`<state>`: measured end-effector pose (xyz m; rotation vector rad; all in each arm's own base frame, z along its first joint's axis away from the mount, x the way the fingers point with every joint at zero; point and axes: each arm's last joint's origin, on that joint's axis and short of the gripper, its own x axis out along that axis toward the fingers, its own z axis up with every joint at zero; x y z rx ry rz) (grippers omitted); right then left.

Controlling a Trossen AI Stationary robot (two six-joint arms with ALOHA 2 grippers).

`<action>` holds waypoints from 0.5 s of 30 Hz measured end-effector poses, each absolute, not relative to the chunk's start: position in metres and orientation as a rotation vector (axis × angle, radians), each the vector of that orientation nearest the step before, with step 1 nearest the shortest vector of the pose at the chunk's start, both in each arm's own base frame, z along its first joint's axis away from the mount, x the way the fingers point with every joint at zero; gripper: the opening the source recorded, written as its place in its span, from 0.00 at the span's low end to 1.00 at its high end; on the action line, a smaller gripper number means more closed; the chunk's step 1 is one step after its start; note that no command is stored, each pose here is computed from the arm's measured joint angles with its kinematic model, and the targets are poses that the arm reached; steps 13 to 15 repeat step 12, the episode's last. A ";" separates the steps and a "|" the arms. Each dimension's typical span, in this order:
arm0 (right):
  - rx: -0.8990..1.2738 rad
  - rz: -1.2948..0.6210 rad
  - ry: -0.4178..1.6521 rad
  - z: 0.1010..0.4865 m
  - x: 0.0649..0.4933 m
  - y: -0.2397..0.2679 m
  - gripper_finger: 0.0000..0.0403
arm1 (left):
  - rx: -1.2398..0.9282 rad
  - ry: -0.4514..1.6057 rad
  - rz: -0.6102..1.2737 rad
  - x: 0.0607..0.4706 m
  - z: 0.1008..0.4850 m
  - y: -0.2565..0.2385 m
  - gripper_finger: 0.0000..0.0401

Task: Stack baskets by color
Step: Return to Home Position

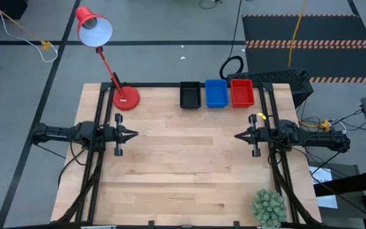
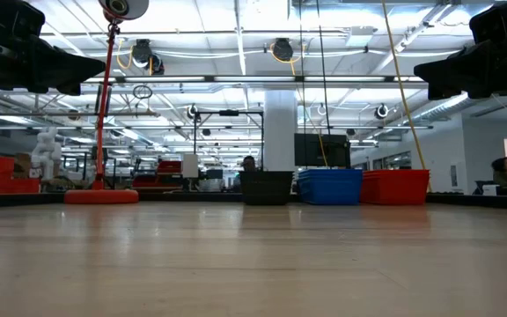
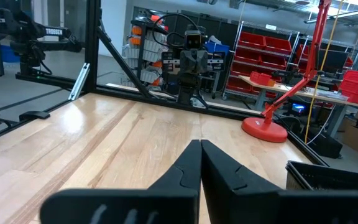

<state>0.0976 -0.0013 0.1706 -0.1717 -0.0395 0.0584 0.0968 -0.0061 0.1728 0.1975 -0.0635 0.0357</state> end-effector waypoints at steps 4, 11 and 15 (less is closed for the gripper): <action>-0.172 0.058 -0.040 0.171 0.098 -0.001 0.00 | 0.198 -0.063 0.035 0.097 0.173 -0.006 0.08; -0.172 0.058 -0.040 0.171 0.098 -0.001 0.00 | 0.197 -0.064 0.036 0.097 0.173 -0.006 0.08; -0.172 0.058 -0.040 0.171 0.098 -0.001 0.00 | 0.197 -0.064 0.036 0.097 0.173 -0.006 0.08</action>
